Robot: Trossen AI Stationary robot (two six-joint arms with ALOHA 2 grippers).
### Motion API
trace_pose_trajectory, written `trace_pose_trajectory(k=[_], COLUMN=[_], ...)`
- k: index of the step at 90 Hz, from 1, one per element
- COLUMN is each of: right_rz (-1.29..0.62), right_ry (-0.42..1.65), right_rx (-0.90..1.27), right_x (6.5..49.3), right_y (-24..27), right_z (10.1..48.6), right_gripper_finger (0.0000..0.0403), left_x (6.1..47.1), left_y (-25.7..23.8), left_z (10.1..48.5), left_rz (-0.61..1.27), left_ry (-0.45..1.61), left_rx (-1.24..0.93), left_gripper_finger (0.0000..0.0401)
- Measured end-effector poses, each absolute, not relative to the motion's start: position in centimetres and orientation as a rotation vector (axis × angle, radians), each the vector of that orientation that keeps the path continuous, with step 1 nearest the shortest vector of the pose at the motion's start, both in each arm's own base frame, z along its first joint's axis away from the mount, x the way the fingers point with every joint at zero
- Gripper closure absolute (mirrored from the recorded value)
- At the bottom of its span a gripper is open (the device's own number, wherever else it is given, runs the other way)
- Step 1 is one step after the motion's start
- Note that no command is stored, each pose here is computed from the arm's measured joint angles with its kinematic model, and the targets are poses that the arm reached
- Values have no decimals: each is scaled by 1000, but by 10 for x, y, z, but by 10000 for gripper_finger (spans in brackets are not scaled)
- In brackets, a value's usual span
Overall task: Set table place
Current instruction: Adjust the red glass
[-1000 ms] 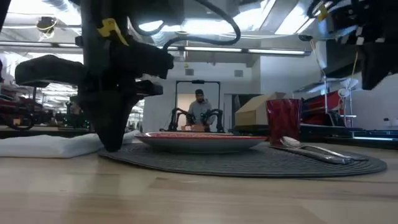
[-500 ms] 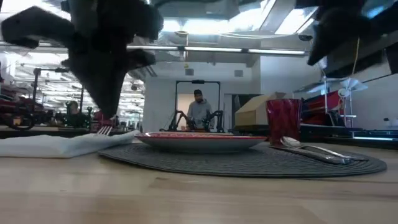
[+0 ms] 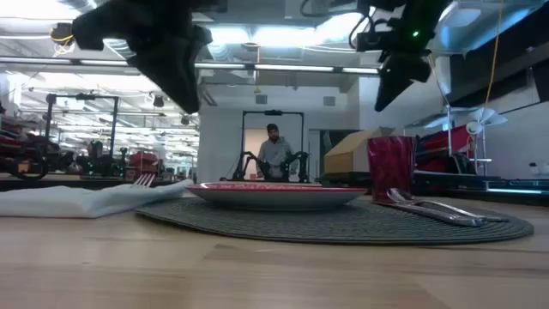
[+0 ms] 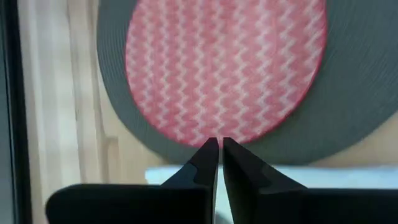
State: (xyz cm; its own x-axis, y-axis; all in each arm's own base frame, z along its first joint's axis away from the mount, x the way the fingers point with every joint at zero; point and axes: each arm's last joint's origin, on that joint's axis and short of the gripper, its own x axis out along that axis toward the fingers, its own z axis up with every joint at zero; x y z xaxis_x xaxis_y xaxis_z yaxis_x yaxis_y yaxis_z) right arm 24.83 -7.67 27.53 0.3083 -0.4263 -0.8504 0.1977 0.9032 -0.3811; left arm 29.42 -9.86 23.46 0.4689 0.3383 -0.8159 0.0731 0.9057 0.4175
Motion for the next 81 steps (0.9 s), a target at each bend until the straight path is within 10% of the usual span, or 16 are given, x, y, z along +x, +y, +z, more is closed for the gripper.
trace_pose_trajectory(k=[81], right_rz=[-197], right_ry=[1430], right_rx=[-118], right_x=[254], right_y=[-116], right_z=[227], right_gripper_finger=[403], left_x=[249], left_y=[-65], left_z=[205], left_rz=[-401], left_ry=[642], left_rx=[-93], left_gripper_finger=[396])
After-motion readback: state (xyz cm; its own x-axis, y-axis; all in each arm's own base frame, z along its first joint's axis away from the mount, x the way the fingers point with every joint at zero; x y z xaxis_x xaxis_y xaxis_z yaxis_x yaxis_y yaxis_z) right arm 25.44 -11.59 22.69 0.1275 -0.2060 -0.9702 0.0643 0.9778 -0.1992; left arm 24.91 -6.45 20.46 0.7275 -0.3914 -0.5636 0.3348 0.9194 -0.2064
